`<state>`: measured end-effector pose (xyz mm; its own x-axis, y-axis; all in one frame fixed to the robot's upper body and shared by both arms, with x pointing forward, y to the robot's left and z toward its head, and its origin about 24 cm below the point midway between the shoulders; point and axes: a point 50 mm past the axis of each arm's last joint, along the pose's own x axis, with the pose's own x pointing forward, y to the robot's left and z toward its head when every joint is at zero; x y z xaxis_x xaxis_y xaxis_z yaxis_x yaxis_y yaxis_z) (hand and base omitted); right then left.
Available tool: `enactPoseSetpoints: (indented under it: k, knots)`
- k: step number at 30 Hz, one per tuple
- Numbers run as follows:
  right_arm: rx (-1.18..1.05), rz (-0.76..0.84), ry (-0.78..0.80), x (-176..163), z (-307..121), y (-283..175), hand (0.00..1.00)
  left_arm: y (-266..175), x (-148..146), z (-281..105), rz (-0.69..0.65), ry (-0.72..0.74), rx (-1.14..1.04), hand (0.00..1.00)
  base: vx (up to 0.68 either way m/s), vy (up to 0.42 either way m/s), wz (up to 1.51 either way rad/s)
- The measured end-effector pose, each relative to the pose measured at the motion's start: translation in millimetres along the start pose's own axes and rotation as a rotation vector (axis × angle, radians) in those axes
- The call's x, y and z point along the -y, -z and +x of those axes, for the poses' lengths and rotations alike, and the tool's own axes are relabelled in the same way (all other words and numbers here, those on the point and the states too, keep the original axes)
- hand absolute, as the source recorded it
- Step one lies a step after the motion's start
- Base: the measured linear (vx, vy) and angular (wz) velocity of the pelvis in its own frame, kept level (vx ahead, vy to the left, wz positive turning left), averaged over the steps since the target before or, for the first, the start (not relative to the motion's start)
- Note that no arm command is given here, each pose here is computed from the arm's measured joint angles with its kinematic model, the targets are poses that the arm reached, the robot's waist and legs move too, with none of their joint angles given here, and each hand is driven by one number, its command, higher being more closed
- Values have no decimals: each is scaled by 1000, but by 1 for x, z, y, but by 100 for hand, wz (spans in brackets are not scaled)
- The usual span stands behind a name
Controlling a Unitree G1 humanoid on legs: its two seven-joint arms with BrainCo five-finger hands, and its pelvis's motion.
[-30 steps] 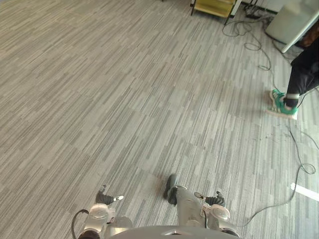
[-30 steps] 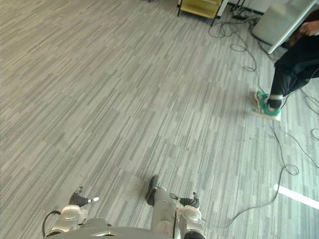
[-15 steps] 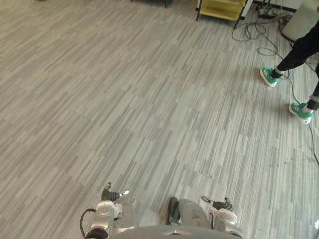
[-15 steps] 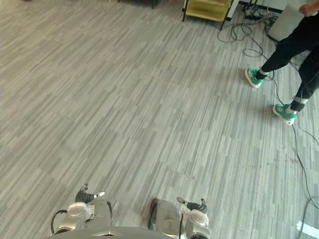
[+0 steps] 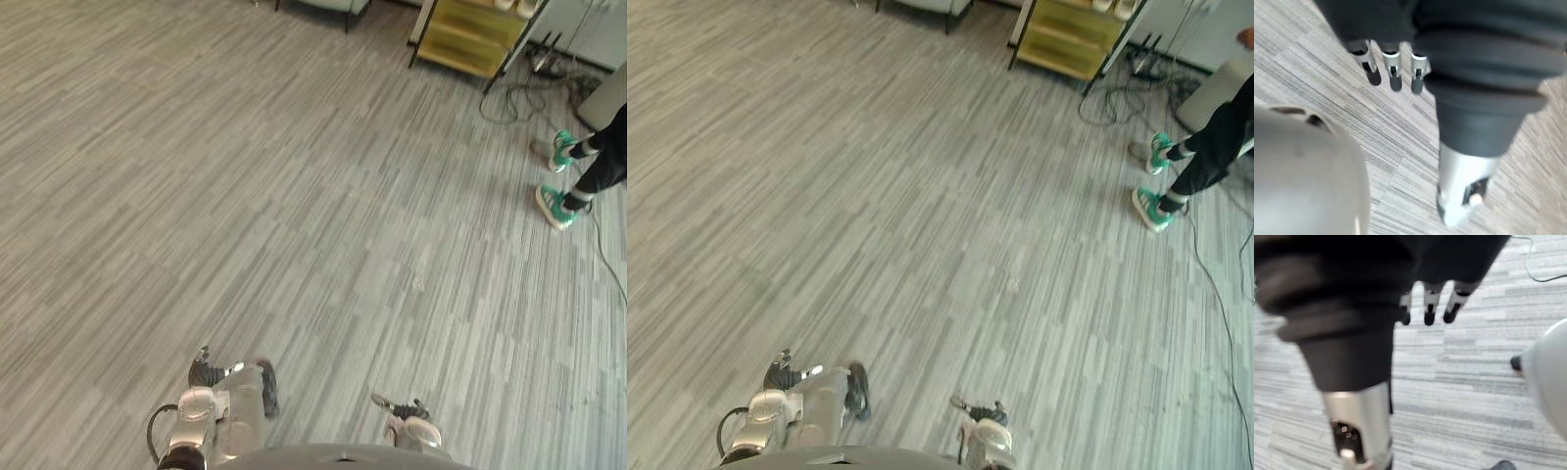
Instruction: Pick up cushions and gather them together orderly.
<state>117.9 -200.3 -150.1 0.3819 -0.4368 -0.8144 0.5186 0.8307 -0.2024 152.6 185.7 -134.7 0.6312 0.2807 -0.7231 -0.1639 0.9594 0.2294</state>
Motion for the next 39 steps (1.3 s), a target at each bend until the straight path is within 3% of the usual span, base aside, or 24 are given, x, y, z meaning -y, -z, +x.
enactPoseSetpoints:
  k: [9, 17, 26, 35, 39]
  knots:
    - [52, 57, 27, 16, 0, -6, 0, 9, 14, -3, 82, 62, -46, 0, 426, 54, 11]
    - [34, 93, 68, 29, 4, -6, 0, 16, 21, -5, 129, 83, -74, 0, 497, -214, 50]
    - [-2, 165, 100, 38, 5, 1, 0, 20, 18, -7, 44, 69, -85, 0, 548, -198, -35]
    - [-39, 187, 144, 51, 6, 8, 0, 17, 37, -11, 66, 126, -66, 0, 284, 172, -85]
    - [-76, 194, 120, 40, 2, 18, 0, 19, 17, -6, 82, 83, -67, 0, 116, 245, -50]
